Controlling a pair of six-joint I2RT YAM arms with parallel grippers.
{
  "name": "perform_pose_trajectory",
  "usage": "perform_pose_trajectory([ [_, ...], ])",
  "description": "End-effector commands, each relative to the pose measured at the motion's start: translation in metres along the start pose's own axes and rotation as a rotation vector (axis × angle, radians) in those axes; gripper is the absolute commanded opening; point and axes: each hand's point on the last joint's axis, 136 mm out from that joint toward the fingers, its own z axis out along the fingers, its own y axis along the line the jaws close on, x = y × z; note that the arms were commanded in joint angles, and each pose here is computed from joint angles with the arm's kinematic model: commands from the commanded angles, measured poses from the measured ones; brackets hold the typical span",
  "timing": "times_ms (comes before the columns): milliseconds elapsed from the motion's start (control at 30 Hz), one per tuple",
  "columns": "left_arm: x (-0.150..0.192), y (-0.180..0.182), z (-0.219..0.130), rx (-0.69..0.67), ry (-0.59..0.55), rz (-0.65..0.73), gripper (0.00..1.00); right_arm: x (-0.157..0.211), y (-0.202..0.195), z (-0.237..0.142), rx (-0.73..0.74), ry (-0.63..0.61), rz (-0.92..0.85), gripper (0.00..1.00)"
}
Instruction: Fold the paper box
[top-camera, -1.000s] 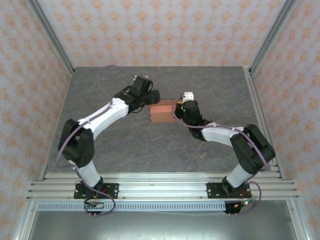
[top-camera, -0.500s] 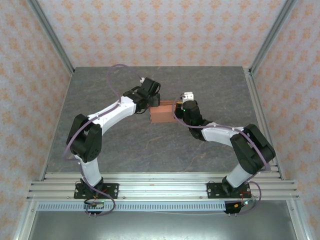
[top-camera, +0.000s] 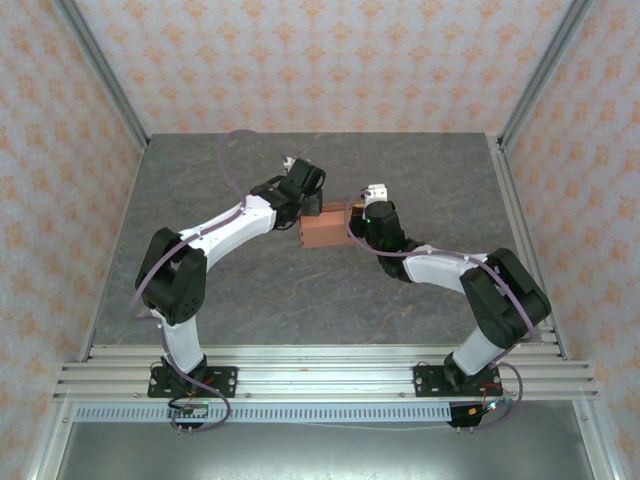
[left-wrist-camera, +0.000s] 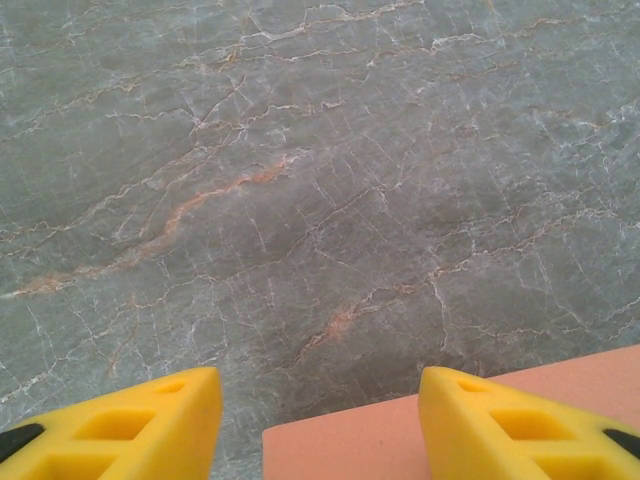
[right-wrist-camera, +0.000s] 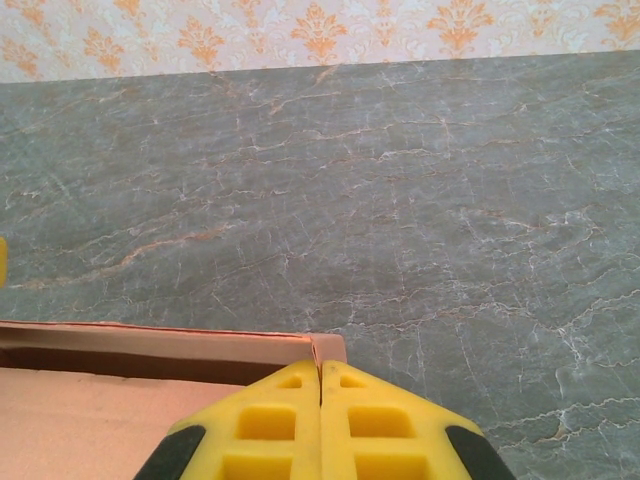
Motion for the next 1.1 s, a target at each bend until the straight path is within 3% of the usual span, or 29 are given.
perform_pose_trajectory([
  [0, 0.035, 0.015, 0.012, -0.077, 0.074, 0.033, 0.54, 0.074, -0.011, -0.007, 0.019, 0.238, -0.046, 0.0],
  [267, 0.054, 0.016, 0.019, -0.127, 0.066, 0.054, 0.54, 0.076, -0.013, -0.008, 0.023, 0.247, -0.047, 0.0],
  [600, 0.061, 0.023, 0.02, -0.151, 0.047, 0.037, 0.54, 0.074, -0.011, -0.014, 0.012, 0.244, -0.038, 0.11],
  [800, 0.06, 0.025, 0.019, -0.166, 0.043, 0.04, 0.54, 0.068, -0.009, -0.019, 0.004, 0.234, -0.028, 0.2],
  [1067, 0.056, 0.025, 0.015, -0.164, 0.033, 0.041, 0.54, 0.056, -0.003, -0.026, -0.017, 0.217, 0.052, 0.43],
])
